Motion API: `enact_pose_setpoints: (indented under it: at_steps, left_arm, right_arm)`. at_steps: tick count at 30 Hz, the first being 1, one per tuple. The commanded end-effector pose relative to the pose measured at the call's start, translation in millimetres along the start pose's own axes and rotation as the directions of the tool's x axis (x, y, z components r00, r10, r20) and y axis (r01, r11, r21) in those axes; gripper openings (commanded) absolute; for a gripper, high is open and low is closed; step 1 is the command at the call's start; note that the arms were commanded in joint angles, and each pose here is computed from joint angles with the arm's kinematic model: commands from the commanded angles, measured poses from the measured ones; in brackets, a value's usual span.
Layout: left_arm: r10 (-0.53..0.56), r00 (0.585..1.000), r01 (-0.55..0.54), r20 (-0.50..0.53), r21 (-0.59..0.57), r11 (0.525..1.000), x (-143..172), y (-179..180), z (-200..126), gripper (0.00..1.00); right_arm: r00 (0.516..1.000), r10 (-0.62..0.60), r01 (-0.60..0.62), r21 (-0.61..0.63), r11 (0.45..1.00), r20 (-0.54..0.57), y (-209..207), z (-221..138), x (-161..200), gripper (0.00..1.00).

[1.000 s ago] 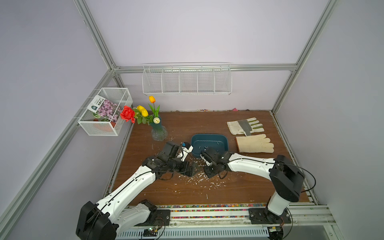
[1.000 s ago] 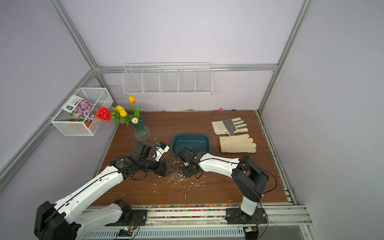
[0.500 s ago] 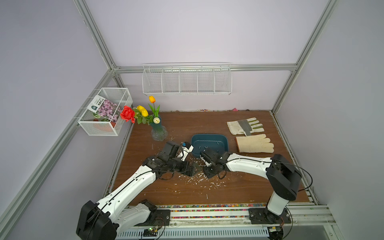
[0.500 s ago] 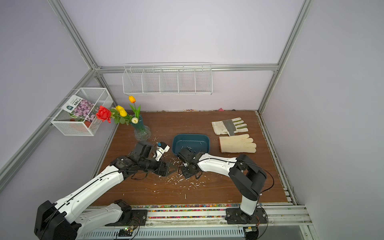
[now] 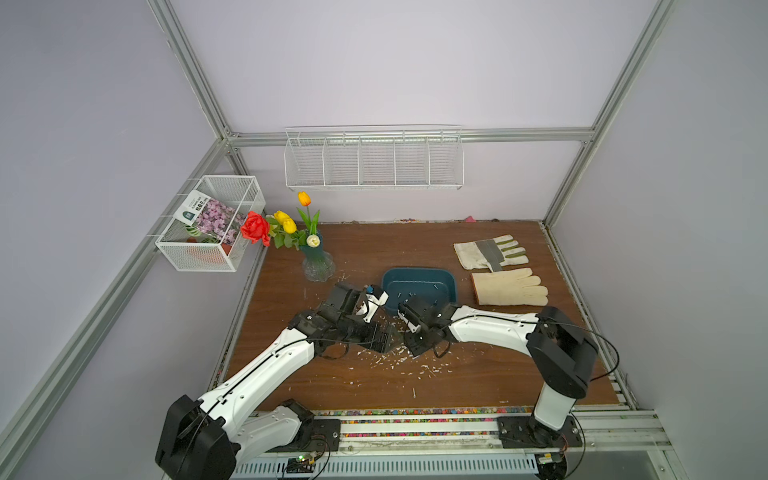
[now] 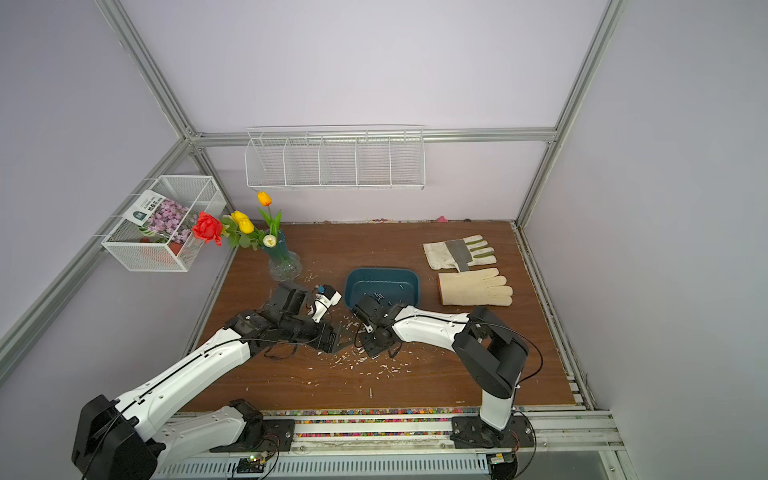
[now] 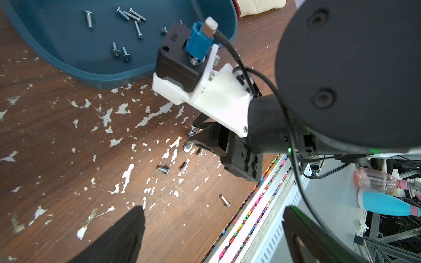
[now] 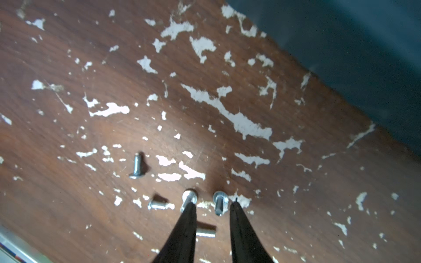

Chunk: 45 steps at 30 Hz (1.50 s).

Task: Put the screws on the desktop into the storage box
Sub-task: Pick up the screw from the center of the board.

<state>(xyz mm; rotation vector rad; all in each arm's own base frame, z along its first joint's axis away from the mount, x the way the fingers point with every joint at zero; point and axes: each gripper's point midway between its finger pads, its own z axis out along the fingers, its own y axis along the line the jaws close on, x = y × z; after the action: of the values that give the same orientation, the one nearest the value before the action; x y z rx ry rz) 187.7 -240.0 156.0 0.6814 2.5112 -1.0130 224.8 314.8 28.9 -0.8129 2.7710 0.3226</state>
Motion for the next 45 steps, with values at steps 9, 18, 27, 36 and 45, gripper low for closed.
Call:
enact_pose_setpoints:
  at_steps: [9,18,27,36,45]
  left_arm:
    - [0.003,1.0,-0.003,-0.008,0.018,1.0,1.4,-2.6,2.2,0.97]
    - [-0.003,1.0,0.003,-0.014,0.015,1.0,2.6,-1.1,3.5,0.97]
    - [-0.002,1.0,0.002,-0.015,0.016,1.0,2.9,-1.4,3.6,0.97]
    - [-0.003,1.0,0.003,-0.016,0.017,1.0,2.3,-1.4,3.8,0.97]
    - [-0.003,1.0,0.004,-0.018,0.017,1.0,3.3,-1.4,4.1,0.97]
  right_arm:
    - [1.0,-0.008,0.009,0.008,1.0,-0.024,0.8,9.3,2.1,0.28]
    - [1.0,-0.008,0.008,0.012,1.0,-0.03,-0.1,12.0,3.5,0.26]
    - [0.999,-0.009,0.009,0.015,1.0,-0.031,-0.7,12.7,4.2,0.25]
    - [0.999,-0.009,0.01,0.024,1.0,-0.036,-2.9,14.3,6.2,0.25]
    - [0.999,-0.011,0.012,0.028,1.0,-0.039,-3.7,14.6,7.3,0.23]
